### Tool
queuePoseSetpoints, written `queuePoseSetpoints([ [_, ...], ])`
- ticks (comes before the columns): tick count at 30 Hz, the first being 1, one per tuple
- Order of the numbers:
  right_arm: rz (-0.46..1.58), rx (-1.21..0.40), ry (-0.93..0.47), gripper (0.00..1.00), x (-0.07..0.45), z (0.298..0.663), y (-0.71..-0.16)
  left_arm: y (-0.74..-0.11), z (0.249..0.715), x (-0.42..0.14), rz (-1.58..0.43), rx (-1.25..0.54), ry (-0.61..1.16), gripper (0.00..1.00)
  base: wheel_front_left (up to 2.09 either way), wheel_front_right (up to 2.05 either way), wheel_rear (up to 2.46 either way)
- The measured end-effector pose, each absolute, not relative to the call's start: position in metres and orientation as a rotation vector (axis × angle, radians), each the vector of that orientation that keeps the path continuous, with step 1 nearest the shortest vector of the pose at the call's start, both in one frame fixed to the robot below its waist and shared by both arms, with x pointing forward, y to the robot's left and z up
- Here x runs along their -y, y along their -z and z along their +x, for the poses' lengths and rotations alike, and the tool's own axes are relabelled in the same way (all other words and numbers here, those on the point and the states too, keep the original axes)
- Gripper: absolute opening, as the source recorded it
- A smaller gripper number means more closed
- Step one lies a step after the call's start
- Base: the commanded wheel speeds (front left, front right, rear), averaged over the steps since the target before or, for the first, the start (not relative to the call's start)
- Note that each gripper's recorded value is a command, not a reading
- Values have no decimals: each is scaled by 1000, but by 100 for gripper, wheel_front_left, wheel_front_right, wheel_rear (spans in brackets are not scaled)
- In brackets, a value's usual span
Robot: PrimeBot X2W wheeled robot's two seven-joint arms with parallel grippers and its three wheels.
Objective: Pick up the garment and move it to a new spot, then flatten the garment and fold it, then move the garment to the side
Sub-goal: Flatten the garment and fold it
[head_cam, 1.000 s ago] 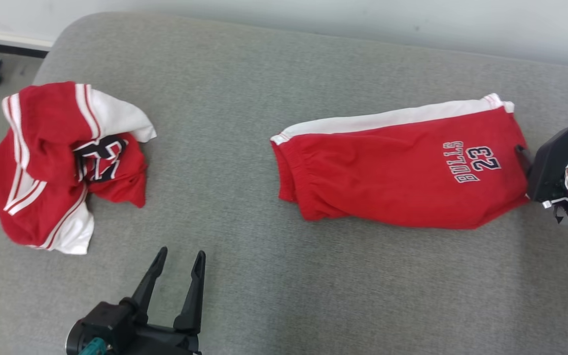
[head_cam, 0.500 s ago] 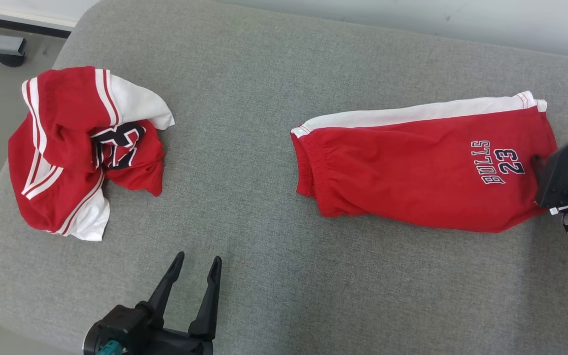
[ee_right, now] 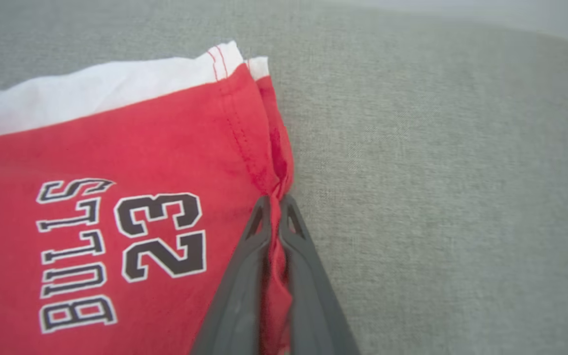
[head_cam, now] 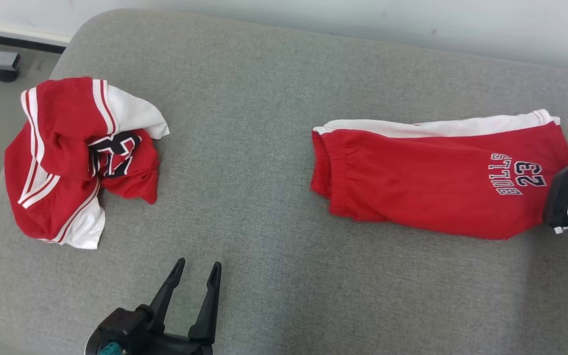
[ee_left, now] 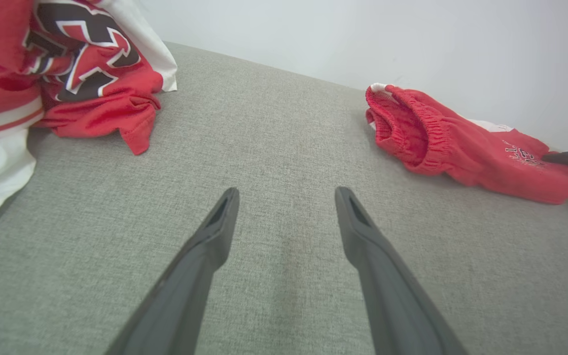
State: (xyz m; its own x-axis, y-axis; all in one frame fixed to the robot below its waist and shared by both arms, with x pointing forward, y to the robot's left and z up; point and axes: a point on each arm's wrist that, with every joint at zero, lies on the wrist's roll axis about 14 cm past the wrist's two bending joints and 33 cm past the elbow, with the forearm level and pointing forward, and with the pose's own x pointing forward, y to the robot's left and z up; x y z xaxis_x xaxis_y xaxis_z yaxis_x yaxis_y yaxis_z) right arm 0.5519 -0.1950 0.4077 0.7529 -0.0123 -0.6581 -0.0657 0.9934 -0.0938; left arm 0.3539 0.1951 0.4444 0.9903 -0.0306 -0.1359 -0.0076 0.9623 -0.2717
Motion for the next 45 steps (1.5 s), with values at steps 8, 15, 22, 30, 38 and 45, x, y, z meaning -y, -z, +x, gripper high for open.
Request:
queuePoseSetpoints([
  [8, -202, -556, 83, 0, 243, 545, -449, -448, 350, -187, -297, -129, 35, 100, 0, 0, 0],
  [15, -303, -471, 161, 0, 279, 530, -477, -454, 348, -179, -319, -109, 52, 100, 0, 0, 0],
  [22, -287, -381, 11, 0, 217, 533, -493, -460, 346, -177, -332, -92, 57, 100, 0, 0, 0],
  [30, -302, -375, -197, 0, 130, 532, -492, -461, 343, -177, -340, -90, 51, 100, 0, 0, 0],
  [38, -294, -448, -379, 0, 54, 522, -464, -457, 335, -185, -346, -98, 17, 100, 0, 0, 0],
  [45, -279, -489, -435, 0, 29, 514, -451, -459, 329, -193, -346, -90, -9, 100, 0, 0, 0],
])
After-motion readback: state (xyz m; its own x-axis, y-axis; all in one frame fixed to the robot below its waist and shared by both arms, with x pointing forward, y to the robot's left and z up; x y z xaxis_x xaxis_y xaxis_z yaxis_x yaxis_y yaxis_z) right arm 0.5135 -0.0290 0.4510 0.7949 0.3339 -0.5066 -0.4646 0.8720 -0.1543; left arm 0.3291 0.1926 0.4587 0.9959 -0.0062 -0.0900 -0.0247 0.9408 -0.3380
